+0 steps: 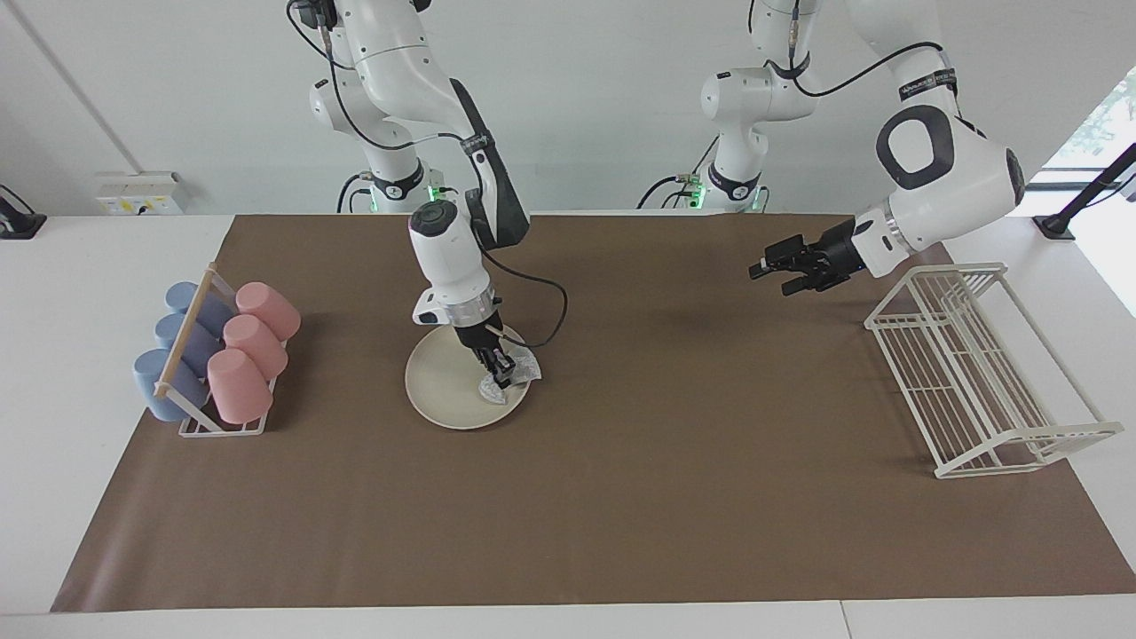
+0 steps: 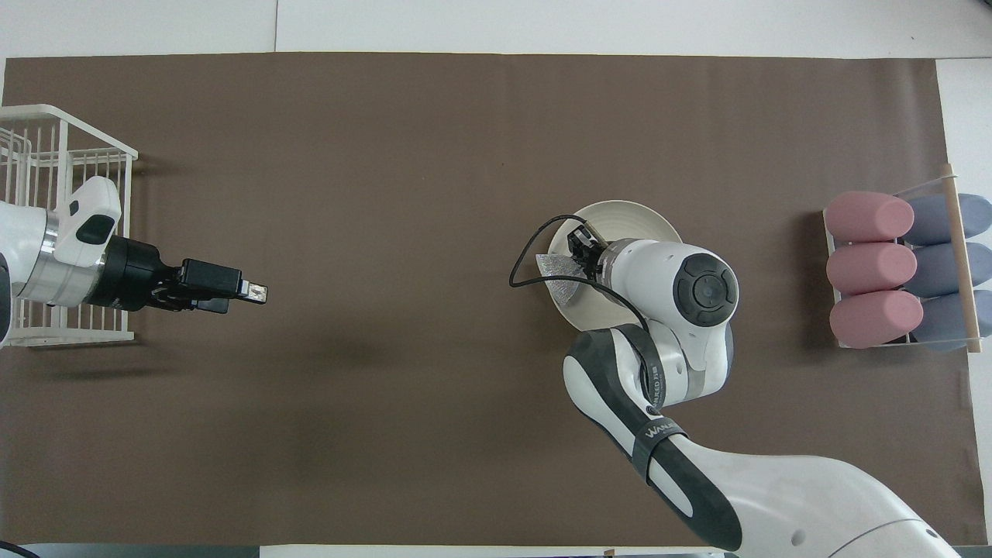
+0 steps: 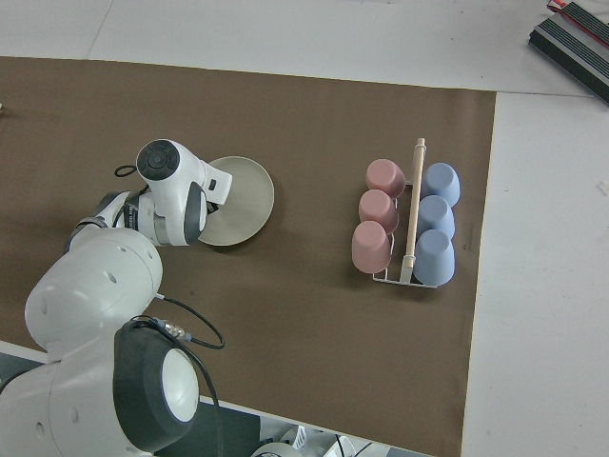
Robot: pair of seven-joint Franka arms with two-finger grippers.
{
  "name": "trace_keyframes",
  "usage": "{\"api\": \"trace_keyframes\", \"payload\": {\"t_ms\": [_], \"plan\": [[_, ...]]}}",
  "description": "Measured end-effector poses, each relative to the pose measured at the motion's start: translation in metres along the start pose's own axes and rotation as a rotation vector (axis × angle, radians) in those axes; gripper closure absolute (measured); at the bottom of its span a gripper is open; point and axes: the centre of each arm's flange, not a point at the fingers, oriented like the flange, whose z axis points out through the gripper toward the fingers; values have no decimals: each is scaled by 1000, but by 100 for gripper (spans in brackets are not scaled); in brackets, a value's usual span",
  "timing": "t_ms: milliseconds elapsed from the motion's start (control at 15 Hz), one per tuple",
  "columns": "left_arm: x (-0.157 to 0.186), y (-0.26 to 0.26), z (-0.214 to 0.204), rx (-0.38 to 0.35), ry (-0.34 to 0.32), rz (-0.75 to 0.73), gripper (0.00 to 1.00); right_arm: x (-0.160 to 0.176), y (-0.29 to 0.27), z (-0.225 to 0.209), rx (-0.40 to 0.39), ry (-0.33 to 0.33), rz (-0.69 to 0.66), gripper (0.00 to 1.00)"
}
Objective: Wipe plate with sponge
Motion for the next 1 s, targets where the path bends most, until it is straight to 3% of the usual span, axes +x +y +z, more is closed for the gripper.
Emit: {"api": "trace_keyframes", "payload": {"t_ms": [267, 467, 667, 800, 1000], "plan": [[0, 0, 0, 0, 0, -1, 0, 1, -2, -1, -6, -5, 33, 89], [0, 0, 0, 0, 1, -2, 0, -1, -25, -18, -40, -44, 117, 89], [1, 0, -1, 3, 12, -3, 0, -8, -67, -70, -110, -107, 175, 89], [2, 0, -1, -6, 16, -12, 0, -12, -85, -117, -159, -94, 158, 89], [5, 7, -8, -145, 58, -59, 0, -28, -94, -176, -193, -73, 185, 89]]}}
